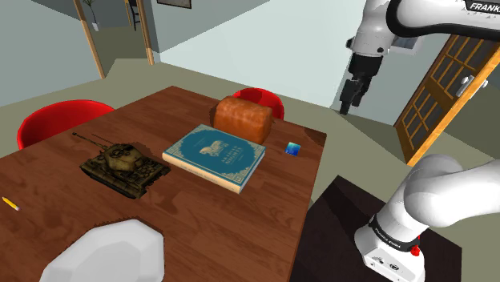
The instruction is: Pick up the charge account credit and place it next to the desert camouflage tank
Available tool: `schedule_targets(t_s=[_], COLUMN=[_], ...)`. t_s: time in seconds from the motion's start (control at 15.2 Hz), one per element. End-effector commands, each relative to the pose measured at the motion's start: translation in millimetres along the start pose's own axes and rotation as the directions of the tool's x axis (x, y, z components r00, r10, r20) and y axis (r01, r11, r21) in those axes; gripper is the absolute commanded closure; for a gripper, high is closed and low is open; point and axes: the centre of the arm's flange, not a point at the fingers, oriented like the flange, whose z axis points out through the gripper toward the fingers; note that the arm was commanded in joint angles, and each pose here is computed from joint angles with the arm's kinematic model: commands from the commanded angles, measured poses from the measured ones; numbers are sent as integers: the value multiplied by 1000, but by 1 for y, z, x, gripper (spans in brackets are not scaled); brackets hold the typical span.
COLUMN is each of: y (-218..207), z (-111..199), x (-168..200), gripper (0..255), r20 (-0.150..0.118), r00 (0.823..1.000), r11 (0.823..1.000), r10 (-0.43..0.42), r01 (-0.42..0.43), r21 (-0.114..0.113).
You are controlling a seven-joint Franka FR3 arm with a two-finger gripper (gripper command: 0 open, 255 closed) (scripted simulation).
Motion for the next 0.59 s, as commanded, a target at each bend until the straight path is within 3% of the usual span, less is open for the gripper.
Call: schedule_targets(t_s=[0.0,0.13,0.26,0.4,0.53], y=[0,-7,-13,-17,-19], z=[0,20,40,60,79], x=[0,13,28,43,59], gripper=[0,0,0,0,0], r20=[0,-18,-36,-54,-72], r00=[1000,993,973,939,893], r11=[1000,993,973,940,895], r10=[0,115,229,339,445], r01=[0,-115,-229,-340,-446], r21=[0,-5,-8,-8,-7])
